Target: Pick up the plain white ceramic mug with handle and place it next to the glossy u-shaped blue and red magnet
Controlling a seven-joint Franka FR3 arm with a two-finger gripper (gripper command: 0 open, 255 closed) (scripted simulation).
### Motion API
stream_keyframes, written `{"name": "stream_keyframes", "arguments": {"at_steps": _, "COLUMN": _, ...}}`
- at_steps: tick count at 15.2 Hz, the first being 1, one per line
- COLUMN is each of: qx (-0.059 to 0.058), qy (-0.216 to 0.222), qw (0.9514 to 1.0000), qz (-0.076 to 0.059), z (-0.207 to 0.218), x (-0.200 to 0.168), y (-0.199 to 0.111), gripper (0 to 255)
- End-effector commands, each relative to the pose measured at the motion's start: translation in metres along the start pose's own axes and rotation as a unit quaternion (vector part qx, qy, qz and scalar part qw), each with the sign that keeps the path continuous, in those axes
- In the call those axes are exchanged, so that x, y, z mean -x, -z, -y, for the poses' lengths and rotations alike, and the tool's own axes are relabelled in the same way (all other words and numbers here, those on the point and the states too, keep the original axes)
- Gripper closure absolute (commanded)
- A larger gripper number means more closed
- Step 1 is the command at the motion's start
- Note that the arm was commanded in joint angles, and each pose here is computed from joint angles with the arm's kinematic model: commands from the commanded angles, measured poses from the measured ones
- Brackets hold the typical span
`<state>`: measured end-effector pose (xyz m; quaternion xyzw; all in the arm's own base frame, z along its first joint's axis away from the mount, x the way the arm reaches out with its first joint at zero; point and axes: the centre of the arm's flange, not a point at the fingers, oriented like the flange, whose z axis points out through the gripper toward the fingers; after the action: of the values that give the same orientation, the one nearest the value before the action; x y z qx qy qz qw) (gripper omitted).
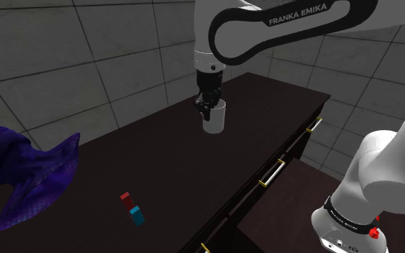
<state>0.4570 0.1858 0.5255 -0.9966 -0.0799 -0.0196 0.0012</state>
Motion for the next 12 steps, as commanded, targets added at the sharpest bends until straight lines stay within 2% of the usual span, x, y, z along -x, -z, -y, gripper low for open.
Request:
{"name": "stream_keyframes", "arguments": {"at_steps": 1, "qx": 0.000, "qy": -0.001, "qw": 1.0000, "qz": 0.000, "z": 0.023, "x": -0.009, "y": 0.001, "gripper": 255}}
{"name": "stream_keyframes", "arguments": {"at_steps": 12, "qx": 0.000, "qy": -0.001, "qw": 1.0000, "qz": 0.000, "z": 0.158, "x": -0.064, "y": -0.001, "gripper": 255}}
